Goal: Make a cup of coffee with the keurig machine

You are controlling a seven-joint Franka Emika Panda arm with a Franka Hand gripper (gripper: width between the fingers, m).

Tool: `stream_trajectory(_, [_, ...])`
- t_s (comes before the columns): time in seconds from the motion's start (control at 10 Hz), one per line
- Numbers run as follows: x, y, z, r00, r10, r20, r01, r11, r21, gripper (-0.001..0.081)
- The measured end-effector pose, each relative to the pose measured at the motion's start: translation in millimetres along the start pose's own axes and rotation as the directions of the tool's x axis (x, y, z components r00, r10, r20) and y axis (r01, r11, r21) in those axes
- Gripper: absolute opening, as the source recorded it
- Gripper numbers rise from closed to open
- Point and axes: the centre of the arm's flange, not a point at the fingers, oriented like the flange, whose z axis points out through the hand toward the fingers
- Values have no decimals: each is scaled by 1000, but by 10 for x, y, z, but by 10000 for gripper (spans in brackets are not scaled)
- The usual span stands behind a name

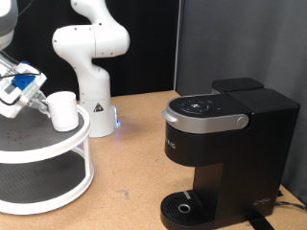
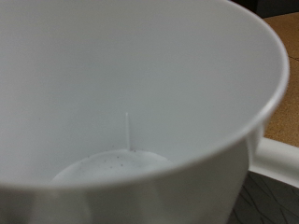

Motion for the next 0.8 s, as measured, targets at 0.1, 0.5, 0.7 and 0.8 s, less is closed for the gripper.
stream_trajectory(0.1, [20, -19, -24, 1000, 8, -6, -8, 1000, -5, 73])
stream_trajectory(0.5, [229, -196, -127, 999, 25, -31, -25, 1000, -10, 73])
stream_trajectory(0.7, [344, -316, -202, 999, 31, -36, -31, 1000, 2, 73])
stream_trajectory(0.8, [391, -368, -242, 999, 34, -37, -34, 999, 7, 73])
